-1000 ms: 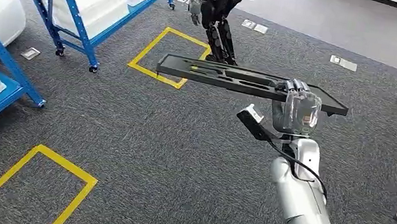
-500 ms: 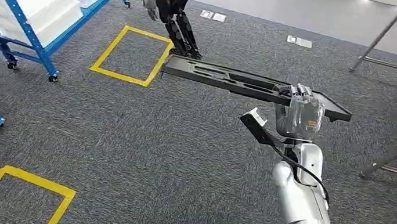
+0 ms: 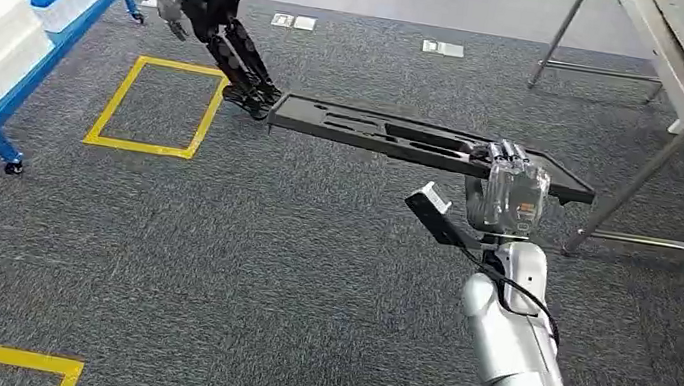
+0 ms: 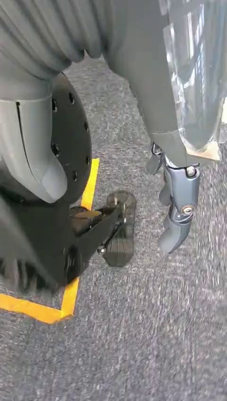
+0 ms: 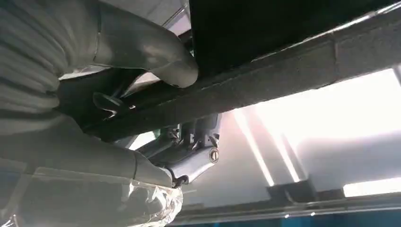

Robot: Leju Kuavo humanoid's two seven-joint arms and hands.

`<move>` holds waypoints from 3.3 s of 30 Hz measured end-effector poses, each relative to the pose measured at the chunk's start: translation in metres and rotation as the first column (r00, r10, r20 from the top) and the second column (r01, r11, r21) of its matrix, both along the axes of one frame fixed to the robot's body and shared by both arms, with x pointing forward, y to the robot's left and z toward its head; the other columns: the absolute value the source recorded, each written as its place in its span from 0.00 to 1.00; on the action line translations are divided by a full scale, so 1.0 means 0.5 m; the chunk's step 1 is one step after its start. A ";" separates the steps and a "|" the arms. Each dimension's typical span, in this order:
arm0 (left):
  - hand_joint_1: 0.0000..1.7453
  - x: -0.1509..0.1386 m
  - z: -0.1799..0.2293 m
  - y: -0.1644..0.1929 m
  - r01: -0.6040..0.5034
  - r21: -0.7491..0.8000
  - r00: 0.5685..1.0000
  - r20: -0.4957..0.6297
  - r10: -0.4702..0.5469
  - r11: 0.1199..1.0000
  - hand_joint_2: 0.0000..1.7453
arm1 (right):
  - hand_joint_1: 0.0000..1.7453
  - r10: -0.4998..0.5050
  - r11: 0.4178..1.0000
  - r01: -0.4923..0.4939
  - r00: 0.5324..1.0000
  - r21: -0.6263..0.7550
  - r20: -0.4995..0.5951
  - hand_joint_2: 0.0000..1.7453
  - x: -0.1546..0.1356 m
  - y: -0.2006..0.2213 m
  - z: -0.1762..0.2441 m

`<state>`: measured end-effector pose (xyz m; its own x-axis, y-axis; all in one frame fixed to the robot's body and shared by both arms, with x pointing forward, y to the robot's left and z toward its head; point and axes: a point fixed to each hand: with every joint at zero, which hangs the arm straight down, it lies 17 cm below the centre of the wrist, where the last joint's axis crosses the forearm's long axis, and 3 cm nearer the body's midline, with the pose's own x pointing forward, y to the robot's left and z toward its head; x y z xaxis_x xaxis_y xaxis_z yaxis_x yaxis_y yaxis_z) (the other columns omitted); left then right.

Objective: Take the parts from the cabinet and place them on the table.

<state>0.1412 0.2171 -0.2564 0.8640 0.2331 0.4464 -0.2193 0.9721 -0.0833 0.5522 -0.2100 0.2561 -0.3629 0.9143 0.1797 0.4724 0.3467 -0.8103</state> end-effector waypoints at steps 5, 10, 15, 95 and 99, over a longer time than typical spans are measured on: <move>0.00 0.003 0.001 0.003 -0.004 0.004 1.000 0.004 0.004 1.000 1.00 | 1.00 0.006 1.000 -0.006 1.000 0.003 0.006 1.00 -0.003 0.012 0.002; 0.00 0.000 0.000 -0.002 0.002 0.004 1.000 0.002 -0.002 1.000 1.00 | 1.00 0.019 1.000 -0.019 1.000 0.011 0.008 1.00 -0.007 0.026 -0.001; 0.00 -0.002 -0.001 -0.002 0.000 0.019 1.000 -0.002 0.000 1.000 1.00 | 1.00 0.030 0.999 -0.030 1.000 0.028 0.003 1.00 -0.015 0.042 -0.016; 0.00 0.000 0.000 0.006 -0.027 0.047 1.000 0.008 0.026 0.999 1.00 | 1.00 -0.089 0.995 0.090 0.996 -0.044 0.028 1.00 0.025 0.069 0.037; 0.00 0.003 0.001 0.000 -0.013 0.038 1.000 0.008 0.012 0.999 1.00 | 1.00 -0.218 0.968 0.222 0.975 -0.120 0.047 1.00 0.064 -0.013 0.059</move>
<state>0.1424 0.2172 -0.2558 0.8576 0.2264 0.4619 -0.2310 0.9718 -0.0476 0.5840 -0.2164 0.2857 -0.1541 0.9867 0.0514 0.5531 0.1292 -0.8231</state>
